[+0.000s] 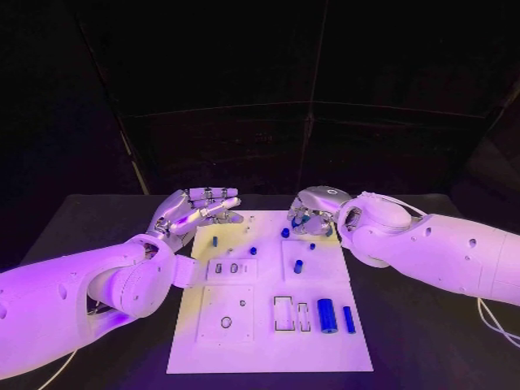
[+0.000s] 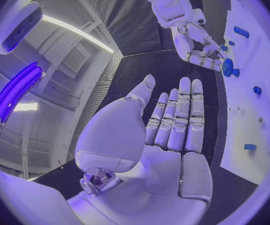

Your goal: Assemble the parts on the task board

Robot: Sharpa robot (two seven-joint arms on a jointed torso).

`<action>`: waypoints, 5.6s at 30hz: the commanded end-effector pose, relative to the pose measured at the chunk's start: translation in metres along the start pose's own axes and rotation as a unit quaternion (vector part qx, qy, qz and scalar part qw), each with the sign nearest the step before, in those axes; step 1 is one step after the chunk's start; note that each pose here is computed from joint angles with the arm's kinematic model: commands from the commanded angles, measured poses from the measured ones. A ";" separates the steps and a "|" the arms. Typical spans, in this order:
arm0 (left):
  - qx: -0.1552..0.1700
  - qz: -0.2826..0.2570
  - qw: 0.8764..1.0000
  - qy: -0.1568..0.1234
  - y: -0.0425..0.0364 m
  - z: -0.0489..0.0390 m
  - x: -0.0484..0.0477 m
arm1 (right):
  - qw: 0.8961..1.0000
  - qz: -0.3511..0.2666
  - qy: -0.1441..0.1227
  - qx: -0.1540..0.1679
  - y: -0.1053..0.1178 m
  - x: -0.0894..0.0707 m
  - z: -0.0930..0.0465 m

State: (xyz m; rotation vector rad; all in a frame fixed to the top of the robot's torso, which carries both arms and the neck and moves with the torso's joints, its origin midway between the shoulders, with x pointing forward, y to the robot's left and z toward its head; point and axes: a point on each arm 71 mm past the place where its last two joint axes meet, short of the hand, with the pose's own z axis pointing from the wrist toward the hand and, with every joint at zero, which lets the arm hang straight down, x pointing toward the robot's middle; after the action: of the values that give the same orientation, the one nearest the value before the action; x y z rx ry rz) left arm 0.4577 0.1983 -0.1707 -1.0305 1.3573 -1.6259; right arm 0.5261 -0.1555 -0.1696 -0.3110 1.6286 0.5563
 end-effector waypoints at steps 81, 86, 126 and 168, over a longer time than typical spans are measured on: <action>0.008 0.000 1.000 0.022 -0.0112 0.0053 0.0074 | 0.998 0.028 -0.063 -0.010 0.017 -0.008 0.029; 0.008 0.000 1.000 0.022 -0.0110 0.0061 0.0077 | 0.996 0.039 -0.080 -0.011 0.019 -0.010 0.032; 0.014 -0.001 0.999 0.029 -0.0166 0.0089 0.0119 | 0.997 0.019 -0.074 -0.008 0.038 -0.006 0.064; 0.012 0.001 1.000 0.017 -0.0182 0.0052 0.0025 | 0.985 0.137 -0.091 0.051 -0.012 -0.041 0.013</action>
State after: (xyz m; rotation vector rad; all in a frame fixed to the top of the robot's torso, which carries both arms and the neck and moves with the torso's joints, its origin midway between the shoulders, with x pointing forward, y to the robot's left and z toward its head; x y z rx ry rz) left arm 0.4610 0.1973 -0.1538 -1.0004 1.3611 -1.6468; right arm 0.5493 -0.1645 -0.1295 -0.0432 1.4627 0.6435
